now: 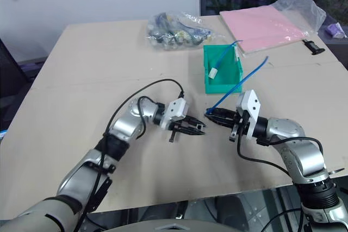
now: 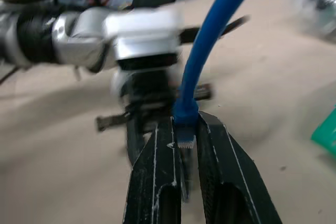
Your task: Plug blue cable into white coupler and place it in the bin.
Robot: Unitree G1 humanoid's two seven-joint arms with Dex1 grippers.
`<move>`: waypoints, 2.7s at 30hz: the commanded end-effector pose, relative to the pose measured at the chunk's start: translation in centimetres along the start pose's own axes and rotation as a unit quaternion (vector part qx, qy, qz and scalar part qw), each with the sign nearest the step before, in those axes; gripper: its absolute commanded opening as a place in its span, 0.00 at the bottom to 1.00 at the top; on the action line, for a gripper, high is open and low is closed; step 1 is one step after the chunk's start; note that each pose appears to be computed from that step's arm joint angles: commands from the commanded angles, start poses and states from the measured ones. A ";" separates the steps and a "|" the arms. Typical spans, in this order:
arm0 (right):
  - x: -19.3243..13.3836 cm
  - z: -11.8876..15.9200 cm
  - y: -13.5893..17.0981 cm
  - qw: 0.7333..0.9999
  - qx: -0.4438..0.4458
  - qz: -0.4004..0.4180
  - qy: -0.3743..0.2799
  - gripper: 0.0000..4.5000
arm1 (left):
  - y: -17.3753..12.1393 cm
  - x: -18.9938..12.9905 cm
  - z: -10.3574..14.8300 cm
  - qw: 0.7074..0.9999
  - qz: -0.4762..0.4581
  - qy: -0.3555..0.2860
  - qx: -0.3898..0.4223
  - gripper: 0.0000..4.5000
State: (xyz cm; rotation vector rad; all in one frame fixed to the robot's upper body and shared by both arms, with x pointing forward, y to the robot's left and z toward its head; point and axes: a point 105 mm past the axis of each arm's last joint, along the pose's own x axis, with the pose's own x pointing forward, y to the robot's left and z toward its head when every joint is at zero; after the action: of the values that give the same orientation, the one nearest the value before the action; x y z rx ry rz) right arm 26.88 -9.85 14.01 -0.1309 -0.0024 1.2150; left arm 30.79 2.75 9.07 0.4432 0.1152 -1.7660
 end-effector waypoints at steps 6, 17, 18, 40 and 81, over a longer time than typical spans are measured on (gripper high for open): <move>0.5 -2.0 0.7 0.997 -0.044 0.041 0.045 0.00 | 0.3 1.0 -1.3 0.999 -0.042 0.023 0.020 0.12; 0.7 -3.4 0.2 0.990 -0.091 0.052 0.090 0.00 | -0.1 1.3 -1.9 0.998 -0.045 0.022 0.025 0.12; 0.7 -3.4 0.1 0.990 -0.096 0.054 0.093 0.00 | -0.1 1.3 -1.9 0.998 -0.046 0.022 0.025 0.12; 1.2 -5.1 1.1 0.985 -0.058 0.060 0.152 0.00 | 0.1 1.2 -1.9 0.999 -0.030 0.022 0.027 0.12; 1.7 8.0 -13.4 0.991 0.102 -0.080 0.016 0.00 | 3.8 -7.6 9.4 0.918 0.382 -0.080 -0.069 0.97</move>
State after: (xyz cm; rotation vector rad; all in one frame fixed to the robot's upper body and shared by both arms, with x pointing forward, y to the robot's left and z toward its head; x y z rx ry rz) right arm 38.69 -11.76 22.29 0.0471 0.1610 1.0605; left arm 33.78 5.91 19.51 0.1882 -0.0172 -1.0428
